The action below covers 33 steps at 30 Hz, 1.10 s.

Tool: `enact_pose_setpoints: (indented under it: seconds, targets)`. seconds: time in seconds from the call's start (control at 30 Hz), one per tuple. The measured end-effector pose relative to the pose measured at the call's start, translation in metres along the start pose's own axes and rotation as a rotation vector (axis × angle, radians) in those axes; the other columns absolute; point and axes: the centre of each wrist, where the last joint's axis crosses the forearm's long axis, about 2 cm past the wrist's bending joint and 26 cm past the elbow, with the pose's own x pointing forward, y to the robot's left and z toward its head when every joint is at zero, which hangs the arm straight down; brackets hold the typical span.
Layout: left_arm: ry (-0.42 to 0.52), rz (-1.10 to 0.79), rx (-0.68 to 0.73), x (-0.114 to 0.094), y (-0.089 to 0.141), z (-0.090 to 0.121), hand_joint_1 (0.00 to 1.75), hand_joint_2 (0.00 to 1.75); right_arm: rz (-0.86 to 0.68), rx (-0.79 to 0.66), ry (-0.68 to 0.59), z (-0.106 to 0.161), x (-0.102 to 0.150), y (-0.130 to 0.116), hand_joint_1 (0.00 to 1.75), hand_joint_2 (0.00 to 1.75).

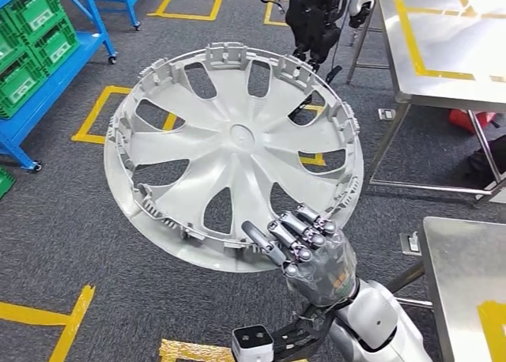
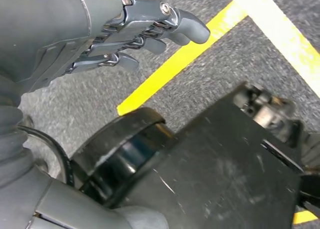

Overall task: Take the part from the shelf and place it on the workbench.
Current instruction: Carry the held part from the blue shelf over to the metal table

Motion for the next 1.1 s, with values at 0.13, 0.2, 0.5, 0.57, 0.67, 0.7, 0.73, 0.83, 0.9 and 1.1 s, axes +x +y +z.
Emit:
enact_pose_setpoints:
  seconds: [0.13,0.2,0.5,0.57,0.67,0.7,0.73,0.83,0.9,1.1]
  targets:
    - [-0.002,-0.005,0.001,0.0013,0.0010,-0.0001,0.00,1.75,0.001,-0.004,0.003,-0.0014,-0.0004,0.0003,1.75,1.75]
    - [-0.001,-0.008,0.003,0.0017,0.0016,-0.0001,0.00,1.75,0.001,-0.006,0.004,-0.0020,-0.0006,0.0005,1.75,1.75]
    - [-0.002,-0.013,0.003,0.0023,0.0017,-0.0001,0.00,1.75,0.005,-0.009,0.001,-0.0034,-0.0015,0.0011,1.75,1.75]
    - [-0.001,-0.015,0.005,0.0026,0.0029,-0.0002,0.00,1.75,0.005,-0.010,-0.004,-0.0035,-0.0017,0.0011,1.75,1.75]
    - [-0.001,-0.019,0.007,0.0025,0.0046,-0.0003,0.00,1.75,0.008,-0.013,-0.020,-0.0046,-0.0025,0.0013,1.75,1.75]
    - [-0.002,-0.021,0.007,0.0028,0.0046,-0.0003,0.00,1.75,0.009,-0.015,-0.027,-0.0051,-0.0029,0.0013,1.75,1.75]
    - [-0.002,-0.022,0.006,0.0029,0.0046,-0.0003,0.00,1.75,0.010,-0.016,-0.034,-0.0053,-0.0031,0.0013,1.75,1.75]
    - [-0.003,-0.024,0.006,0.0035,0.0051,-0.0003,0.00,1.75,0.011,-0.019,-0.044,-0.0062,-0.0037,0.0013,1.75,1.75]
    - [-0.003,-0.025,0.005,0.0034,0.0046,-0.0003,0.00,1.75,0.011,-0.020,-0.049,-0.0068,-0.0039,0.0015,1.75,1.75]
    - [-0.001,-0.030,0.004,0.0023,0.0033,-0.0002,0.00,1.75,0.011,-0.020,-0.055,-0.0067,-0.0038,0.0016,1.75,1.75]
